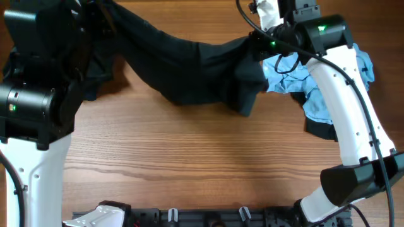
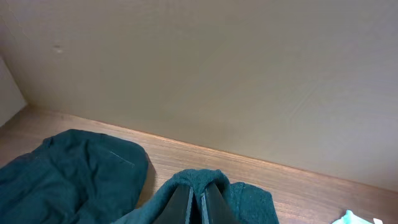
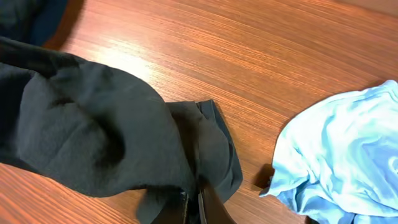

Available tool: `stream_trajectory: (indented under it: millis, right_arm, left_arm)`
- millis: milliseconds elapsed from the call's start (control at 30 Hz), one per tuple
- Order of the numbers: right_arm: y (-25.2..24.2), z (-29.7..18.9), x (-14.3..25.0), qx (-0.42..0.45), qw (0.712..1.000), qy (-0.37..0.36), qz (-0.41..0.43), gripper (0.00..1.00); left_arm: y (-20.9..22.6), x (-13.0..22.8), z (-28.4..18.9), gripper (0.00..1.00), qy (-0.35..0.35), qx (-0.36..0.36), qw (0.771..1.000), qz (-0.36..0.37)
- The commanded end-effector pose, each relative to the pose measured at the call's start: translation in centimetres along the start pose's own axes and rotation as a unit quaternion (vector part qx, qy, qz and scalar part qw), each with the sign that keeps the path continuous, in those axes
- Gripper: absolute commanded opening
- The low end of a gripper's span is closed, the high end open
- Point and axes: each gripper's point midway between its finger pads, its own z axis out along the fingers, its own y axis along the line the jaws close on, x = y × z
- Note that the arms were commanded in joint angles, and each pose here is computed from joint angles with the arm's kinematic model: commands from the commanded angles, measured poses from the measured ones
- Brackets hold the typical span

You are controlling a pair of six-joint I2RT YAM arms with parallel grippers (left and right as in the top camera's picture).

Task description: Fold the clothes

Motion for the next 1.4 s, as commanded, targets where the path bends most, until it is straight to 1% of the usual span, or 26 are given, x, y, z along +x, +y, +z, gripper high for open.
stream_trajectory:
  millis: [0, 67, 100, 133, 167, 300, 333, 367, 400, 433, 467, 500, 567, 600, 667, 767, 867, 900, 967, 1033, 1100, 1133, 1200, 1267, 1367]
  right_arm:
    - [1.1, -1.2, -0.9, -0.020, 1.000, -0.020, 0.002, 0.04]
    - [1.3, -1.2, -1.1, -0.025, 0.999, -0.024, 0.000, 0.04]
    - [1.3, -1.2, -1.2, -0.025, 0.999, -0.026, 0.000, 0.08]
    - [1.3, -1.2, -1.3, -0.025, 0.999, -0.028, -0.001, 0.08]
    - [1.3, -1.2, -1.4, -0.025, 0.999, -0.031, -0.001, 0.04]
    - [1.6, -1.3, -1.8, -0.034, 0.999, -0.039, -0.003, 0.04]
    - [1.7, -1.3, -1.8, -0.036, 0.999, -0.038, -0.003, 0.14]
    - [1.7, -1.2, -1.7, -0.037, 0.999, -0.037, -0.003, 0.27]
    - [1.7, -1.1, -1.5, -0.038, 0.999, -0.032, -0.002, 0.44]
    - [1.8, -1.0, -1.3, -0.041, 0.999, -0.027, -0.001, 0.59]
    - [2.0, -0.8, -1.0, -0.048, 0.999, -0.021, 0.000, 0.68]
    - [2.5, -0.4, -0.6, -0.064, 0.998, -0.011, -0.006, 0.83]
    - [3.6, 0.3, 0.2, -0.102, 0.995, 0.007, -0.008, 0.94]
    - [4.5, 0.9, 0.7, -0.129, 0.991, 0.019, -0.008, 0.98]
    - [5.9, 2.2, 2.0, -0.166, 0.985, 0.041, -0.010, 0.99]
    - [7.4, 4.7, 4.3, -0.183, 0.980, 0.080, -0.013, 0.99]
    - [10.4, 7.2, 6.8, -0.225, 0.968, 0.111, -0.011, 0.95]
    - [11.0, 7.8, 7.2, -0.225, 0.967, 0.116, 0.007, 0.92]
    - [12.5, 9.6, 7.7, -0.223, 0.964, 0.123, 0.077, 0.77]
    - [12.9, 11.0, 8.3, -0.205, 0.959, 0.130, 0.147, 0.64]
    - [12.7, 12.9, 9.5, -0.172, 0.949, 0.137, 0.227, 0.61]
    - [12.9, 13.4, 9.9, -0.170, 0.944, 0.139, 0.245, 0.59]
    - [12.9, 14.4, 10.6, -0.168, 0.936, 0.139, 0.278, 0.59]
    - [12.8, 14.9, 10.9, -0.169, 0.932, 0.135, 0.291, 0.61]
    - [12.8, 15.4, 11.0, -0.173, 0.930, 0.128, 0.297, 0.70]
  left_arm:
    - [0.1, -0.7, -0.6, 0.04, -0.012, -0.001, 1.000, 0.003]
    - [0.1, -0.7, -0.6, 0.04, -0.012, -0.001, 1.000, 0.003]
    - [0.1, -0.7, -0.6, 0.04, -0.012, -0.001, 1.000, 0.003]
    - [0.1, -0.7, -0.6, 0.04, -0.012, -0.001, 1.000, 0.003]
    - [0.1, -0.7, -0.6, 0.04, -0.012, -0.001, 1.000, 0.003]
    - [0.1, -0.7, -0.6, 0.04, -0.012, -0.001, 1.000, 0.003]
    - [0.1, -0.7, -0.6, 0.04, -0.012, -0.001, 1.000, 0.003]
    - [0.1, -0.7, -0.6, 0.04, -0.012, -0.001, 1.000, 0.003]
    - [0.1, -0.7, -0.6, 0.04, -0.012, -0.001, 1.000, 0.003]
    - [0.1, -0.7, -0.6, 0.04, -0.012, -0.001, 1.000, 0.003]
    - [0.1, -0.7, -0.6, 0.04, -0.012, -0.001, 1.000, 0.003]
    - [0.1, -0.7, -0.6, 0.04, -0.012, 0.000, 1.000, 0.003]
    - [0.1, -0.7, -0.6, 0.04, -0.011, 0.001, 1.000, 0.003]
    - [0.1, -0.7, -0.6, 0.04, -0.011, 0.001, 1.000, 0.003]
    - [0.1, -0.7, -0.6, 0.04, -0.011, 0.001, 1.000, 0.003]
    - [0.1, -0.7, -0.6, 0.04, -0.011, 0.001, 1.000, 0.003]
    - [0.1, -0.6, -0.6, 0.04, -0.010, 0.000, 1.000, 0.003]
    - [0.1, -0.6, -0.6, 0.04, -0.010, 0.000, 1.000, 0.004]
    - [0.1, -0.6, -0.6, 0.04, -0.010, 0.000, 1.000, 0.003]
    - [0.1, -0.5, -0.6, 0.04, -0.008, 0.000, 1.000, 0.004]
    - [0.2, -0.3, -0.6, 0.04, -0.005, -0.001, 1.000, 0.001]
    - [0.2, -0.3, -0.6, 0.04, -0.003, -0.002, 1.000, 0.002]
    - [0.2, -0.2, -0.6, 0.04, -0.002, -0.002, 1.000, 0.002]
    - [0.2, -0.2, -0.6, 0.04, -0.002, -0.003, 1.000, 0.002]
    - [0.2, -0.2, -0.5, 0.04, -0.001, -0.003, 1.000, 0.002]
